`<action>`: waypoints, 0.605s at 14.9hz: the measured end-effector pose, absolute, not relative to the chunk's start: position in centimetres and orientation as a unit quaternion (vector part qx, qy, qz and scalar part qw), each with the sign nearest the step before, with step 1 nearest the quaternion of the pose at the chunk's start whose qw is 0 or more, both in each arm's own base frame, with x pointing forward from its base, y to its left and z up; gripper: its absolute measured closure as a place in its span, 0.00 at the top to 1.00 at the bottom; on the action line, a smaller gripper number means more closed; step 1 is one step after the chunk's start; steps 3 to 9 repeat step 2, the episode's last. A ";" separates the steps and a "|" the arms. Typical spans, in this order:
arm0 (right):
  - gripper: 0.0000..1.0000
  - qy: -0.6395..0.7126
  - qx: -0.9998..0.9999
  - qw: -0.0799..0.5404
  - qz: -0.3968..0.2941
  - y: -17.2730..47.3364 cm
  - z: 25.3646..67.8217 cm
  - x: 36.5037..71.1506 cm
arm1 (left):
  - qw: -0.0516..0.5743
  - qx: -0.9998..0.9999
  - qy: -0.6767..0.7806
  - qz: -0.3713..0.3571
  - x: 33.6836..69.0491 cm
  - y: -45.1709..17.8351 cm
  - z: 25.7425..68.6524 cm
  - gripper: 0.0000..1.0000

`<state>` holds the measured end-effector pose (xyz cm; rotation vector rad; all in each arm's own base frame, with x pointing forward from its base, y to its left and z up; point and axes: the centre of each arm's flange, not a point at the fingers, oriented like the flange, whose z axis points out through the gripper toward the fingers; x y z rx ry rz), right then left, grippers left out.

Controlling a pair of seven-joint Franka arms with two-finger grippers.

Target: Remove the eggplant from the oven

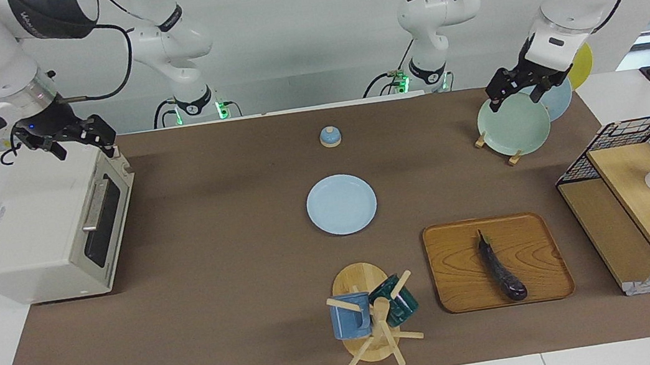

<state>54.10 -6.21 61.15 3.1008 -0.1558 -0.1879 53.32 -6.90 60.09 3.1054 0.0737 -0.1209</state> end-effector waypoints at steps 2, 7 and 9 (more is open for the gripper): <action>1.00 -0.050 0.997 0.016 -0.060 -6.2 61.2 54.1 | 0.016 0.999 0.022 -0.039 53.3 -6.8 60.1 1.00; 1.00 -0.050 0.997 0.016 -0.060 -6.2 61.2 54.1 | 0.016 0.999 0.022 -0.039 53.3 -6.8 60.1 1.00; 1.00 -0.050 0.997 0.016 -0.060 -6.2 61.2 54.1 | 0.016 0.999 0.022 -0.039 53.3 -6.8 60.1 1.00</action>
